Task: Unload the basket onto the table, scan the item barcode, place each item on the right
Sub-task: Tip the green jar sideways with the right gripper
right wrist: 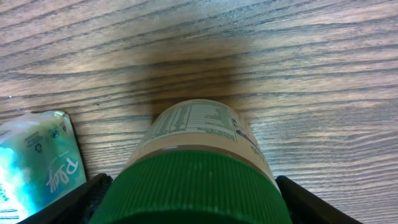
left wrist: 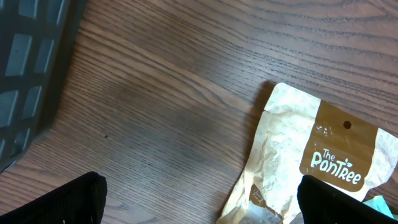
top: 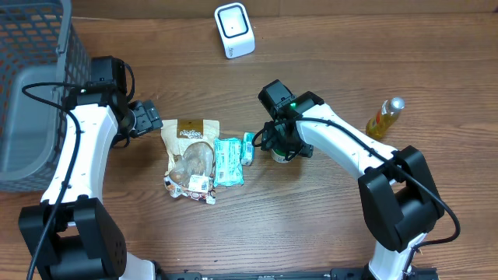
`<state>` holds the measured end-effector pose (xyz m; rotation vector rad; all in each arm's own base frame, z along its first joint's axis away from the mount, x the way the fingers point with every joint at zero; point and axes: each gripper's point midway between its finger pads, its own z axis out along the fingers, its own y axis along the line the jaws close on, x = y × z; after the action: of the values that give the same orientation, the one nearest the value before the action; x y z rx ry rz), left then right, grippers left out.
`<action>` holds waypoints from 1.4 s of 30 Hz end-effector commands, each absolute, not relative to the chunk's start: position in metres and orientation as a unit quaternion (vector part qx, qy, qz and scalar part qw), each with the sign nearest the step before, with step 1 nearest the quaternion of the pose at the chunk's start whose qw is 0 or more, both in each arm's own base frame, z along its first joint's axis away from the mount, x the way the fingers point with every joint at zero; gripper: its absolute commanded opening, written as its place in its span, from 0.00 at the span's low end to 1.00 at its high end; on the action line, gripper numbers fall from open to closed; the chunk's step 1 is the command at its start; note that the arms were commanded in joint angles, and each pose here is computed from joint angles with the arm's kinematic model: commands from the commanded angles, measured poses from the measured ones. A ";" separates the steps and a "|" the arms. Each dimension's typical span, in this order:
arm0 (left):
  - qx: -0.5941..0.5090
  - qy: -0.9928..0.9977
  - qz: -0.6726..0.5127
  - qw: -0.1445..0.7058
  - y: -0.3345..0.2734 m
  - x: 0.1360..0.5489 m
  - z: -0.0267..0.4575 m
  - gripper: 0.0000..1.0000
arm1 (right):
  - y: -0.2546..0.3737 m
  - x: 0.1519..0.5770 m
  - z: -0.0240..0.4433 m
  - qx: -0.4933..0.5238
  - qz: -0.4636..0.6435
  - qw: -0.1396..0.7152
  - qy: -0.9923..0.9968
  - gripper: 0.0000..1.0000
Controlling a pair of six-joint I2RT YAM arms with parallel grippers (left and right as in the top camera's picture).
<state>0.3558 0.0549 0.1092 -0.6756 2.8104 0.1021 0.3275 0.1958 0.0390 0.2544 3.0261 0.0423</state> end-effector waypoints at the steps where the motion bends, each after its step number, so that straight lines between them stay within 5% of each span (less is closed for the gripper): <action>1: -0.221 0.965 0.034 0.137 0.055 0.357 0.118 1.00 | 0.191 0.327 0.032 0.089 0.004 0.054 0.995 0.79; 9: -0.221 0.965 0.034 0.137 0.055 0.357 0.118 0.99 | 0.191 0.327 0.026 0.088 0.007 0.057 0.994 0.79; 20: -0.221 0.965 0.034 0.137 0.055 0.357 0.118 1.00 | 0.191 0.331 0.032 0.090 0.010 0.061 0.994 0.59; 28: -0.221 0.965 0.034 0.137 0.055 0.357 0.118 1.00 | 0.179 0.344 0.091 0.124 0.042 0.059 0.990 0.46; 42: -0.221 0.965 0.034 0.137 0.055 0.357 0.118 1.00 | 0.239 0.277 0.151 0.094 0.281 -0.148 0.943 0.45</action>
<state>0.3558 0.0549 0.1092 -0.6756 2.8104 0.1021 0.2887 0.2143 0.1190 0.3721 3.2909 0.6767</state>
